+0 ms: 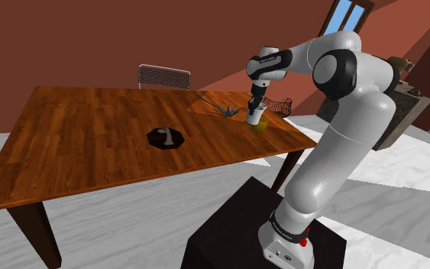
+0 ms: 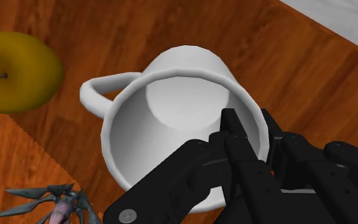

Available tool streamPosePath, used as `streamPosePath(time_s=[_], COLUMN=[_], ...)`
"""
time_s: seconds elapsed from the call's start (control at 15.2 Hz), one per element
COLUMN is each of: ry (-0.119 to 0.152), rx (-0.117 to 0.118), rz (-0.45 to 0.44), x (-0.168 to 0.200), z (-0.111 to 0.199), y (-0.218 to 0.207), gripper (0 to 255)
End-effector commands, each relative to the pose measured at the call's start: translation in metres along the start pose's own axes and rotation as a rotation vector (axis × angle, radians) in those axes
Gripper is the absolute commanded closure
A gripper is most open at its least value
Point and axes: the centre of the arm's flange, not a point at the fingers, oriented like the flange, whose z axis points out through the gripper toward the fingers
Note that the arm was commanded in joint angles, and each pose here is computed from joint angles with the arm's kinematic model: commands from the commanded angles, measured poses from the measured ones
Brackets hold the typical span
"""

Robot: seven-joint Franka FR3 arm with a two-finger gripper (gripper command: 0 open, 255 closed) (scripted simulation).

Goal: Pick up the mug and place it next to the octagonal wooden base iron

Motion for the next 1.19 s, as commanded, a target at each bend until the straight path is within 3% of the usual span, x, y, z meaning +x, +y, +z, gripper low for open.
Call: streamPosePath(time_s=[0.0,1.12], ry=[0.0,0.0], rx=[0.0,0.0], rz=[0.001,0.001], x=[0.012,0.114], z=[-0.004,-0.024], y=[-0.021,-0.22], gripper=[255,255])
